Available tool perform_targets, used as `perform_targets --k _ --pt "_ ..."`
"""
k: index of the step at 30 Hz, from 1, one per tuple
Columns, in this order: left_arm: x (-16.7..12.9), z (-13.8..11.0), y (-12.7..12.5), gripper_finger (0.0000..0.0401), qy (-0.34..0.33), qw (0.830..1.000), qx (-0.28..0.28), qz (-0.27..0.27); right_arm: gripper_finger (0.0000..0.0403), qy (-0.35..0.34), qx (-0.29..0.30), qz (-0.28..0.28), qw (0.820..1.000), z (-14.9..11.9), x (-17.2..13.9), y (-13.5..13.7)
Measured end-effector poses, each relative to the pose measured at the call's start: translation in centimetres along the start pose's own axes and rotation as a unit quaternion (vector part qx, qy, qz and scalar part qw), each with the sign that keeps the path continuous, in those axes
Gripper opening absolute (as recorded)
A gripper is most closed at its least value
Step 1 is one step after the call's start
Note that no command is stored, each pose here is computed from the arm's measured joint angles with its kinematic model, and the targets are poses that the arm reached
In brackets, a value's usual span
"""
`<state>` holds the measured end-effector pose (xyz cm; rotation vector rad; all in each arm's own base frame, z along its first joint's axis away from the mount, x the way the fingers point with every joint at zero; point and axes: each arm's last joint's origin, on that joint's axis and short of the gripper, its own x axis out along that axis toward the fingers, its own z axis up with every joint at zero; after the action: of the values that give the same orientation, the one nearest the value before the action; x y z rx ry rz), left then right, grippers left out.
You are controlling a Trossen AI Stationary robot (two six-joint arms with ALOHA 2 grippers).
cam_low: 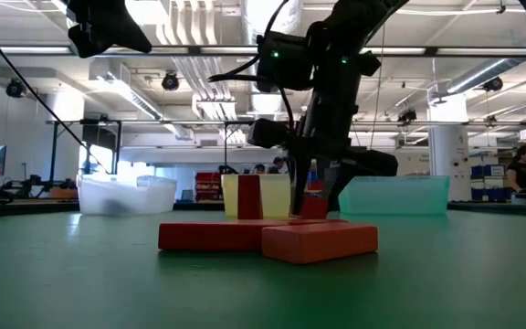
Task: Sort & place blocks by color
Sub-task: Put the red block into the blue bin
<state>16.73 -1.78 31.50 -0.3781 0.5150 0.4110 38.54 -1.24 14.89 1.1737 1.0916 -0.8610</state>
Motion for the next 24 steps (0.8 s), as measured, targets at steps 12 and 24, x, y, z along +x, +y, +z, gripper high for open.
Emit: perform_targets --k 12,24 --pt "0.1 0.0 0.0 0.0000 0.001 1.000 -0.001 0.001 0.0120 -0.009 0.013 0.013 1.000 0.4 -5.8 -1.0" --pt "0.1 0.0 -0.1 0.0000 0.000 1.000 -0.003 0.000 0.0120 -0.093 0.078 -0.016 0.993 9.1 -14.0 -8.0"
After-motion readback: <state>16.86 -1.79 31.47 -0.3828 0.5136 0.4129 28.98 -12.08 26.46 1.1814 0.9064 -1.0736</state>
